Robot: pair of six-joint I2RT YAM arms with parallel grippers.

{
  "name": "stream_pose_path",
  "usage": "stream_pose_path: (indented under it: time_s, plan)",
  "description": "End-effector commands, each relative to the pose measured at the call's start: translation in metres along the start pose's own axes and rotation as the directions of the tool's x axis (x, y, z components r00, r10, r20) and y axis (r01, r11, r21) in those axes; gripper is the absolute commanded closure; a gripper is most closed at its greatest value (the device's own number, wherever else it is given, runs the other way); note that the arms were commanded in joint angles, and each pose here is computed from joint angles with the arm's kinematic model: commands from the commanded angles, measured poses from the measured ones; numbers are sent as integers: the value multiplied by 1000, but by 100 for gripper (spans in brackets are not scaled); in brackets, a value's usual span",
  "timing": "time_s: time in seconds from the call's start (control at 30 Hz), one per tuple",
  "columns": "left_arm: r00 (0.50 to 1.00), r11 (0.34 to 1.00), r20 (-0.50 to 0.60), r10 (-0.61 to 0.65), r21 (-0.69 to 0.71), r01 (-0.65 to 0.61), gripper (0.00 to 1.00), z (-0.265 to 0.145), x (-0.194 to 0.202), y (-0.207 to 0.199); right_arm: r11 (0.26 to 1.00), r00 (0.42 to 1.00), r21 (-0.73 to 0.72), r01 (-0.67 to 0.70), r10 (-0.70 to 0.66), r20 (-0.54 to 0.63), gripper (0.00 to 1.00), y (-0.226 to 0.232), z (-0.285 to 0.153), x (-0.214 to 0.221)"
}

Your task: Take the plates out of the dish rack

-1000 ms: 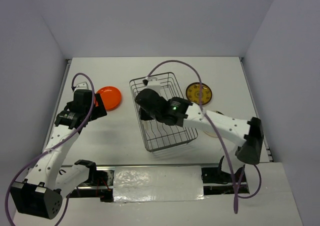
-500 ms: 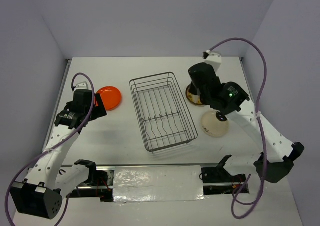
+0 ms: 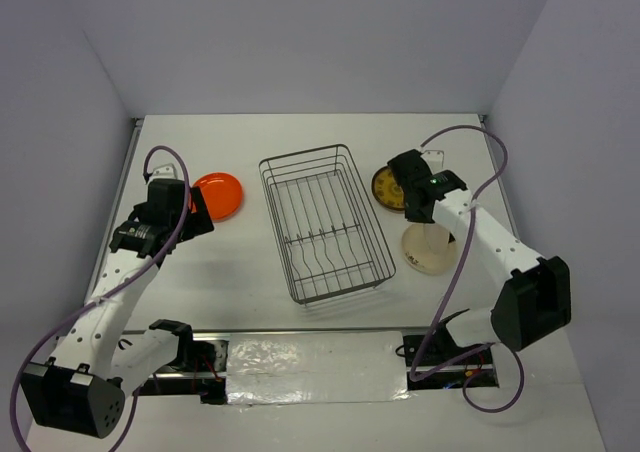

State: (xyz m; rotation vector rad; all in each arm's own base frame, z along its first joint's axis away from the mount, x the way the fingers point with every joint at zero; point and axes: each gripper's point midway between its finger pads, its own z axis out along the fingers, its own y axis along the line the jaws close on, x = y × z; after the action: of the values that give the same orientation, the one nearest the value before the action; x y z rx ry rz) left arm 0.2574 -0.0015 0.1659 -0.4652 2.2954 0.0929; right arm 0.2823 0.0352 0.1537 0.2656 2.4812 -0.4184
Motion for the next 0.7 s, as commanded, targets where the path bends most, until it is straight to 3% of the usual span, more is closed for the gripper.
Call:
stream_pose_path:
  time_s: [0.0,0.27,0.3,0.37,0.53,0.67]
  plan:
    - [999,1000,38,-14,19,14,0,-6,-15,-6,999,1000,-46,-9,10,22,94,18,14,-8]
    - [1000,1000,30,-5,25,4,0,-4,-14,-8,999,998,24,21,-20,-51,87,19,36,11]
    - [1000,1000,30,-5,25,4,1,-4,-14,-8,1000,999,21,18,-17,-51,72,18,36,12]
    - [1000,1000,29,-4,27,3,0,-4,-14,-8,1000,998,4,16,-15,-54,32,19,34,16]
    - [1000,1000,26,-1,27,0,0,-3,-13,-9,999,1000,-46,-17,16,-21,3,18,18,8]
    - [1000,1000,30,-1,11,1,0,-3,-15,-6,991,998,-125,-51,55,26,0,19,-8,-11]
